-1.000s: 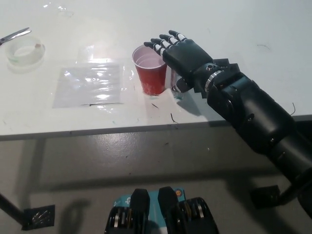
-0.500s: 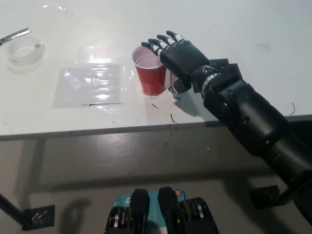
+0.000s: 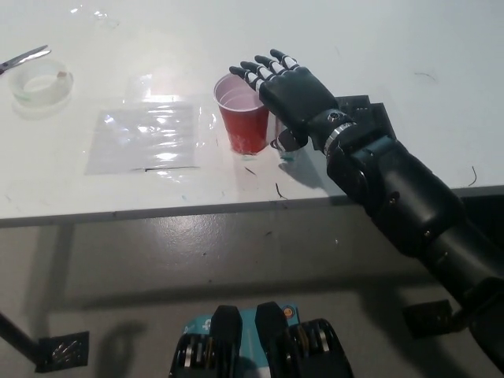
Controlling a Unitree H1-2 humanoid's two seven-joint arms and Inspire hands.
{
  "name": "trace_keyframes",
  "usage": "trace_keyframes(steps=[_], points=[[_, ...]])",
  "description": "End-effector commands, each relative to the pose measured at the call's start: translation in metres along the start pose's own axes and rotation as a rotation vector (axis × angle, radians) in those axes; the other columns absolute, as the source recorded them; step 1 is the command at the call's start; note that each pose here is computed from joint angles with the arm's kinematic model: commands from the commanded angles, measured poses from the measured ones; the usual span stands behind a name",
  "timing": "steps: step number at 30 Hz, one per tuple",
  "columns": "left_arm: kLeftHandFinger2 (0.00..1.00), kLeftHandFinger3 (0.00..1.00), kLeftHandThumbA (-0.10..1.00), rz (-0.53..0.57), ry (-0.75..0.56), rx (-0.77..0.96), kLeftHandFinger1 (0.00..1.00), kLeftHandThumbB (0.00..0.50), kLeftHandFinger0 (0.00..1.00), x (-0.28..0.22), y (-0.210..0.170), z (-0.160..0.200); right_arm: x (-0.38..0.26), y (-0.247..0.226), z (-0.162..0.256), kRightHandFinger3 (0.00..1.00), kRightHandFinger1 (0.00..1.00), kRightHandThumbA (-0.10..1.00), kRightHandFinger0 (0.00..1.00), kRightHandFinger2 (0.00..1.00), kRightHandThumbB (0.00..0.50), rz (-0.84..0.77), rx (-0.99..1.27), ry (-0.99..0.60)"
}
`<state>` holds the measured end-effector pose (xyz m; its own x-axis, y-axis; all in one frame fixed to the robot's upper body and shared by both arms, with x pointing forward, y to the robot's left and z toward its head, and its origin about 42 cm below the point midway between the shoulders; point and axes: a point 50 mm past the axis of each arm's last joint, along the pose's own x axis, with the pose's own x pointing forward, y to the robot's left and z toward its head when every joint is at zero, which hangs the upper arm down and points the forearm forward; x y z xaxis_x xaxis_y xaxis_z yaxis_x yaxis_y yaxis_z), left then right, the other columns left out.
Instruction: The robot uses its right hand to press the hand soap kept in the middle of the table to get liquid hand soap out
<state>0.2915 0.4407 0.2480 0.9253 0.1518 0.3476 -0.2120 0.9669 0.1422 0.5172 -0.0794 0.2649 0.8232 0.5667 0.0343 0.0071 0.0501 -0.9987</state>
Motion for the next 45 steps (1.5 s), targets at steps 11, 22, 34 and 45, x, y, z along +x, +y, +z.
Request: trace_keyframes(steps=[11,22,34,45], points=[[0.49,0.60,0.87,0.030,-0.105,0.023,0.40,0.104,0.26,0.012,0.007,0.025,-0.031,0.086,-0.017,1.00,1.00,1.00,1.00,1.00,0.478,0.221,0.077,0.094],[0.49,0.60,0.87,0.026,-0.084,0.028,0.41,0.131,0.27,0.009,0.007,0.022,-0.033,0.091,-0.016,1.00,1.00,1.00,1.00,1.00,0.491,0.240,0.095,0.096],[0.48,0.58,0.86,0.002,-0.054,0.033,0.40,0.118,0.26,0.005,0.009,0.013,-0.005,-0.006,-0.019,1.00,1.00,1.00,1.00,1.00,0.487,0.095,0.047,0.027],[0.49,0.59,0.84,-0.009,-0.009,0.027,0.41,0.083,0.27,-0.005,0.011,0.003,0.017,-0.098,-0.012,1.00,1.00,1.00,1.00,1.00,0.500,-0.047,-0.051,-0.051]])
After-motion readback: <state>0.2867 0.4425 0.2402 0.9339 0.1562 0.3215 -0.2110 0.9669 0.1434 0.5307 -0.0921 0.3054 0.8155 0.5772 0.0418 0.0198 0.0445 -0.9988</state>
